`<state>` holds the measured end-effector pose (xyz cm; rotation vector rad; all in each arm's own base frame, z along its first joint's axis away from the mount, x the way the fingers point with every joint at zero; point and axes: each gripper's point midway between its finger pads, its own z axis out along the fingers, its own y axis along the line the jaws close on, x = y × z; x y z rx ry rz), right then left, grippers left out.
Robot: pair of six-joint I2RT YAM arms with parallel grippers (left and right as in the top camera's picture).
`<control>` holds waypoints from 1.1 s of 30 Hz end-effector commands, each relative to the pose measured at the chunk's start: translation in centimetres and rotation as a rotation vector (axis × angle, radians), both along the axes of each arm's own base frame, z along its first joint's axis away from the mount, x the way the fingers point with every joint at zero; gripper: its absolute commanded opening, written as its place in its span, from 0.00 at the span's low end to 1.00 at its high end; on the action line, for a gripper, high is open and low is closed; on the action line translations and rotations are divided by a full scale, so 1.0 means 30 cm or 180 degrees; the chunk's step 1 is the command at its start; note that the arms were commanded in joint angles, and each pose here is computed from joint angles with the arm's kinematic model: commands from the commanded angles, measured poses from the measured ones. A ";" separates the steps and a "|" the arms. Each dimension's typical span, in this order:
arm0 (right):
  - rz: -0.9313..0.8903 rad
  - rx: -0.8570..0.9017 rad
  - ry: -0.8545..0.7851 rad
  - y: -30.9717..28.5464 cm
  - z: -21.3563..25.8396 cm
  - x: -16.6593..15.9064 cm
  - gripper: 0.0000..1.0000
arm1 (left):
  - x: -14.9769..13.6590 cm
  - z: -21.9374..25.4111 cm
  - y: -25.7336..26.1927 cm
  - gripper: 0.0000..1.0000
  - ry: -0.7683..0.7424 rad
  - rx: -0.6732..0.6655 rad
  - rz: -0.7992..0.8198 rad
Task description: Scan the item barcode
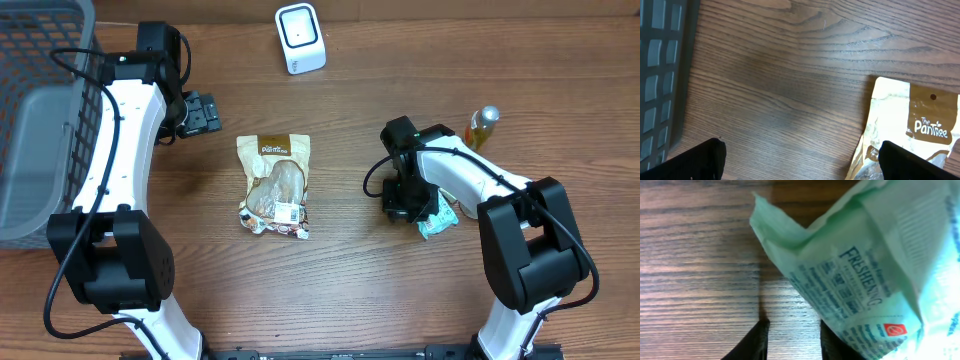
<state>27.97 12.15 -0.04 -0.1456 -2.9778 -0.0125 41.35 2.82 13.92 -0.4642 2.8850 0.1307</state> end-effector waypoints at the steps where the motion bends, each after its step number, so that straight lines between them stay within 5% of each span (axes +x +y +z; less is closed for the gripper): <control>1: 0.0001 0.0135 0.0036 0.028 -0.014 -0.018 0.37 | 0.011 0.037 -0.002 1.00 -0.0099 0.0043 -0.0025; 8: 0.0295 0.1056 -0.0191 0.247 0.052 0.052 0.38 | 0.011 0.037 -0.002 1.00 -0.0099 0.0044 -0.0023; 17: 0.0777 0.1554 -0.1297 0.543 0.341 0.297 0.71 | 0.011 0.037 -0.002 1.00 -0.0099 0.0044 -0.0023; 20: 0.0835 0.1387 -0.1651 0.599 0.348 0.332 0.72 | 0.011 0.037 -0.002 0.99 -0.0099 0.0044 -0.0025; 27: 0.0761 0.0931 -0.2053 0.688 0.293 0.291 0.71 | 0.011 0.037 -0.002 0.99 -0.0099 0.0043 -0.0025; 33: 0.0921 0.1029 -0.2132 0.763 0.261 0.240 0.41 | 0.011 0.037 -0.002 1.00 -0.0099 0.0044 -0.0023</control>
